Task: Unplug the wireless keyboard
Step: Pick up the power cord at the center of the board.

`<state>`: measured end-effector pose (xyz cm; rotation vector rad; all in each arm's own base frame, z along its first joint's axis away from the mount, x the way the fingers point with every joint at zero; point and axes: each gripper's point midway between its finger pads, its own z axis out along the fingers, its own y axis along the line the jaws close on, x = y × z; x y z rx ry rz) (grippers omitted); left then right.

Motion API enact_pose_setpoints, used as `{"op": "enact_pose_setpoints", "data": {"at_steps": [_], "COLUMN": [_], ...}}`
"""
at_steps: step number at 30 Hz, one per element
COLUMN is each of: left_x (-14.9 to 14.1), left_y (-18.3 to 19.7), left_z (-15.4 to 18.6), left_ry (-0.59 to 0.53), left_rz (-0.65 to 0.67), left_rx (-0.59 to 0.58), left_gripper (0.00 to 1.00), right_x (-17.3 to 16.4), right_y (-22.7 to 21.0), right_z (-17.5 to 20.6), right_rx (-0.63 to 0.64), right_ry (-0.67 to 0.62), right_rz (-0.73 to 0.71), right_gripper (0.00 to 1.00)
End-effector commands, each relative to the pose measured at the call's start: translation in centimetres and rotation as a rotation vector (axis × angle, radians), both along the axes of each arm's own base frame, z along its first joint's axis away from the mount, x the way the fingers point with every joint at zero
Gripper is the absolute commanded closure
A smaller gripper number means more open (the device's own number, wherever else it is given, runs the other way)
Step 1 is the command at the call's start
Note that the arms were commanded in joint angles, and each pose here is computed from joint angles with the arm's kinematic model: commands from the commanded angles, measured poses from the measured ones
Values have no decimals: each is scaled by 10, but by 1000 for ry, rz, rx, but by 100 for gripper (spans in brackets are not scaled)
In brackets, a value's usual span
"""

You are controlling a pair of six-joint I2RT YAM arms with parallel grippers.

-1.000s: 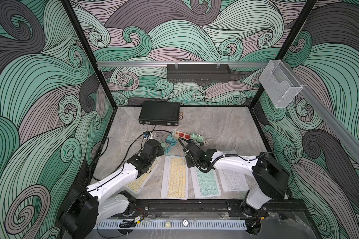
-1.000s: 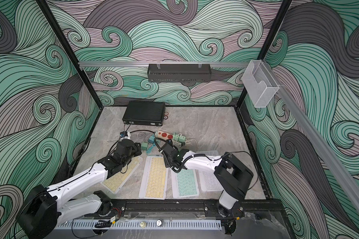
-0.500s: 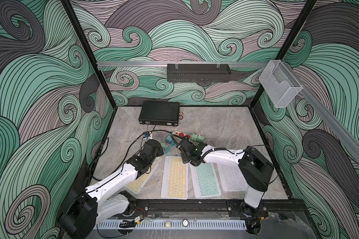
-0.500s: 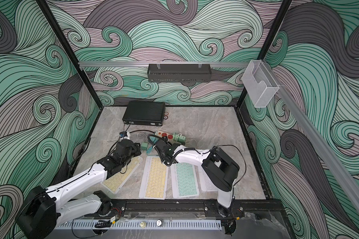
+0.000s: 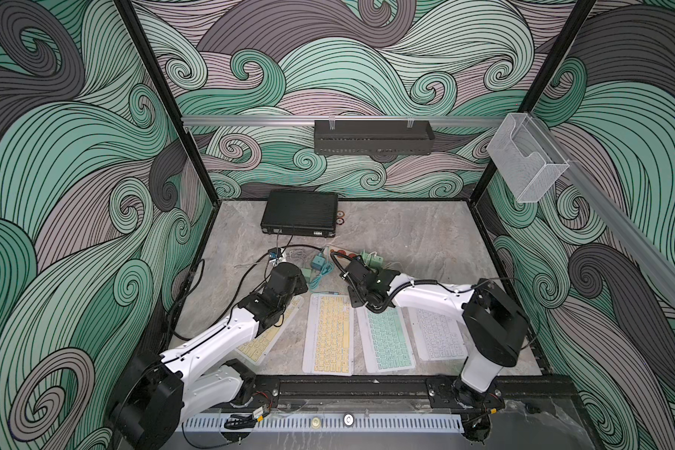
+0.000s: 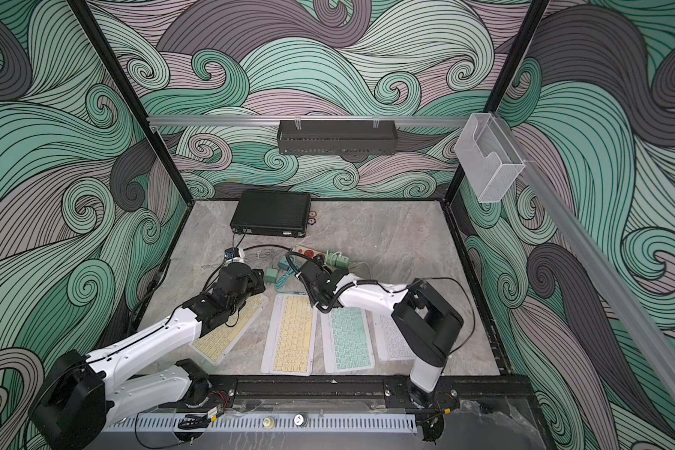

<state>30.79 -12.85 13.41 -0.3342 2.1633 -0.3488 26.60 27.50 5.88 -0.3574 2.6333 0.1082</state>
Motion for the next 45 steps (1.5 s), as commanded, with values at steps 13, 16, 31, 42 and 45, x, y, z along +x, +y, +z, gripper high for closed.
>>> {"op": "enact_pose_setpoints", "data": {"at_steps": [13,16,31,42,45], "left_x": [8,7,7,7,8], "left_y": [5,4,6,6,6], "left_z": [17,17,18,18,18], "left_ry": [-34,-35,-38,-37,-38], "left_rz": [23,20,24,23,24], "left_rx": [4,4,2,2,1], "left_gripper": [69,70,69,69,69], "right_x": [3,12,33,44,46], "right_y": [23,28,6,12,10], "right_z": [-28,-28,-38,-58,-62], "right_rx": [44,29,-39,-13,-37], "right_ry": [32,22,49,108,121], "right_rz": [-3,-2,-58,-67,-67], "right_gripper": [54,56,56,59,62]}}
